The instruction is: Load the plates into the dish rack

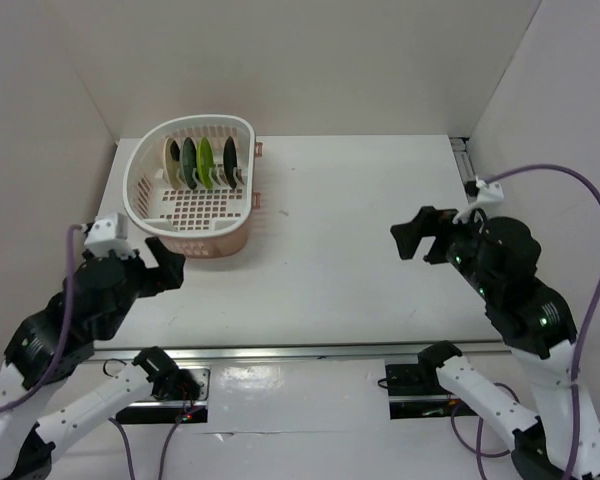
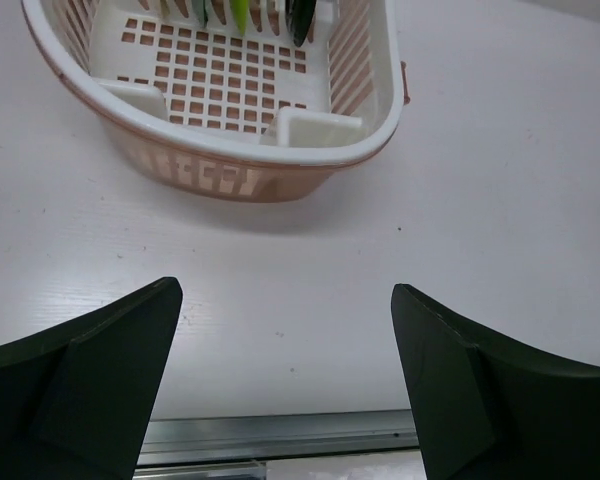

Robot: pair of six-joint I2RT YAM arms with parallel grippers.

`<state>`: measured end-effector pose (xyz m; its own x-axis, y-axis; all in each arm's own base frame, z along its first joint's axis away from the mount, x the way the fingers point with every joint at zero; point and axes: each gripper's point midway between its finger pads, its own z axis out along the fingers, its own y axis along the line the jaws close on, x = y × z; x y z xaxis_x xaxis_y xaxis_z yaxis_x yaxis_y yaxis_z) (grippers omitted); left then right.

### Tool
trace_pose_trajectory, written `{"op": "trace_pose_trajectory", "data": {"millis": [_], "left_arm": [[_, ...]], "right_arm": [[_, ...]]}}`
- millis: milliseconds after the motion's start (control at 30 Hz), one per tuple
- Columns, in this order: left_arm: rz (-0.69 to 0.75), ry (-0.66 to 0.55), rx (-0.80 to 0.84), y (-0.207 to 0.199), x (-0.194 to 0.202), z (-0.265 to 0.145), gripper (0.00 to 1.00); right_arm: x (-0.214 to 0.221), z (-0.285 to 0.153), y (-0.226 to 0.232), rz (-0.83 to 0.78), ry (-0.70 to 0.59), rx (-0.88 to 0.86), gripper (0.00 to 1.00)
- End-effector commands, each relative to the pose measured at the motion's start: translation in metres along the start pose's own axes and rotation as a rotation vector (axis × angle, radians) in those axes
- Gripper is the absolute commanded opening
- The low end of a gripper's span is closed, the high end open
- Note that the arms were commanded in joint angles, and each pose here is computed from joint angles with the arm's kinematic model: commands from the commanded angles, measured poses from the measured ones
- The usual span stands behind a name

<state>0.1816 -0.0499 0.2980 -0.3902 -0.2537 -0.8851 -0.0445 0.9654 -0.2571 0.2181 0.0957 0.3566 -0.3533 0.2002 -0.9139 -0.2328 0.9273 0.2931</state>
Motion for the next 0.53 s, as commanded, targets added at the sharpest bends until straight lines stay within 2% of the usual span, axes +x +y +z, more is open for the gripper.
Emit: {"op": "trace_pose_trajectory", "data": {"millis": [0, 167, 500], "left_arm": [[-0.035, 0.005, 0.006, 0.015, 0.011, -0.016, 0.99], [-0.085, -0.044, 0.015, 0.034, 0.010, -0.039, 0.99], [-0.075, -0.025, 0.014, 0.033, 0.014, -0.037, 0.99]], "right_arm": [[0.041, -0.018, -0.022, 0.007, 0.104, 0.077, 1.00], [0.061, -0.032, -0.030, 0.027, 0.113, 0.077, 1.00], [0.079, -0.027, -0.040, 0.024, 0.143, 0.096, 1.00]]}}
